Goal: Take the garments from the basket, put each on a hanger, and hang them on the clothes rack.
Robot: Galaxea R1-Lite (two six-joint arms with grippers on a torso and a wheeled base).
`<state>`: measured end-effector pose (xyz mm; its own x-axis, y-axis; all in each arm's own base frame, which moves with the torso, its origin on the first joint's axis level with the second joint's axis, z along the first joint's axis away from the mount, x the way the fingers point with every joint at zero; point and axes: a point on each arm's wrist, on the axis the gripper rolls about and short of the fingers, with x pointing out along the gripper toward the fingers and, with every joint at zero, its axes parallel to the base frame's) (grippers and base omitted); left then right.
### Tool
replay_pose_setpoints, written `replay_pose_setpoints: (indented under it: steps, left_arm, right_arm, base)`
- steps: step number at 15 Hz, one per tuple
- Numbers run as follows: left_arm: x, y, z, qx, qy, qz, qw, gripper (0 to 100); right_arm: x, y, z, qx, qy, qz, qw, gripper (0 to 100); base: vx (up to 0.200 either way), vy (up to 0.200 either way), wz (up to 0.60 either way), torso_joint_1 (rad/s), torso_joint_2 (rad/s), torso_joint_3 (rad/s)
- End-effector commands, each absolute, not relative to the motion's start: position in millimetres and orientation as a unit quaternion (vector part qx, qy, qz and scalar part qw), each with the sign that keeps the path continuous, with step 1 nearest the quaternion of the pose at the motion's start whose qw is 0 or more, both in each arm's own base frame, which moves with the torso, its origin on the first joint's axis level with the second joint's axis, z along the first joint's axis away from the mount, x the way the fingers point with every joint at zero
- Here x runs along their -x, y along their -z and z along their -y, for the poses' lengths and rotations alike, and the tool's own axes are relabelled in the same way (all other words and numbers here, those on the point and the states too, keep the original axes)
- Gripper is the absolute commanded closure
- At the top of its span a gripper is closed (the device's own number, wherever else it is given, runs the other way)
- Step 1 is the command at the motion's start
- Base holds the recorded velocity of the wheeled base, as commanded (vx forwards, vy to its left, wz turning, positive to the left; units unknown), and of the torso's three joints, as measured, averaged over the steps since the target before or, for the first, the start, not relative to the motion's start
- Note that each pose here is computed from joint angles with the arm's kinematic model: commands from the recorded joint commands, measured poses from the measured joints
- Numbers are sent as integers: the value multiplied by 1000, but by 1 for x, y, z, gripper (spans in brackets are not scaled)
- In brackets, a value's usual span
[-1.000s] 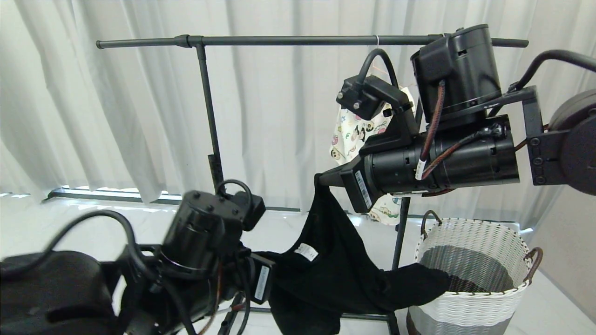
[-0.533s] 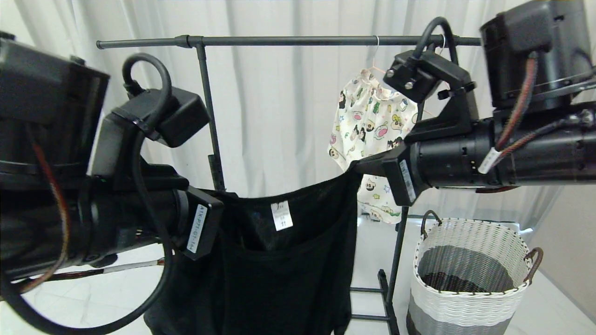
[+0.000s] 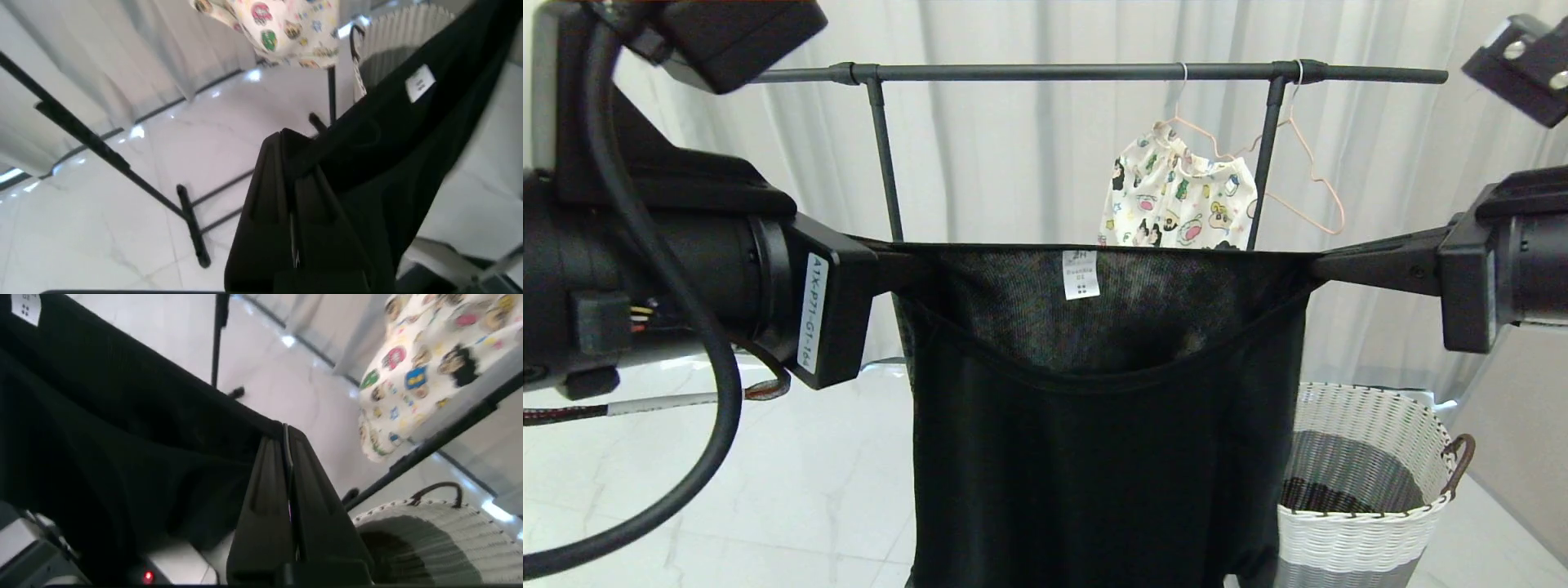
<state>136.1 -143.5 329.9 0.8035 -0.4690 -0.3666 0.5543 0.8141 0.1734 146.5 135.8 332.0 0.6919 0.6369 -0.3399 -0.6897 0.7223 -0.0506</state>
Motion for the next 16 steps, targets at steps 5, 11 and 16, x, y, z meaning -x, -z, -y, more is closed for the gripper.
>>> replay_pose_setpoints:
  steps: [5, 11, 16]
  left_arm:
    - [-123, -339, 148, -136, 303, -132, 934, 100]
    - [-126, -326, 157, -165, 316, -116, 927, 100]
    - [-128, -328, 172, -158, 332, -86, 926, 100]
  right_arm:
    - [-146, -356, -134, 73, -363, -114, 922, 100]
    - [-134, -363, -123, 74, -365, -120, 920, 100]
    - [-102, -364, -98, 78, -396, -139, 905, 100]
  base:
    - [0, 0, 0, 0, 0, 0]
    - [0, 0, 0, 0, 0, 0]
    - [0, 0, 0, 0, 0, 0]
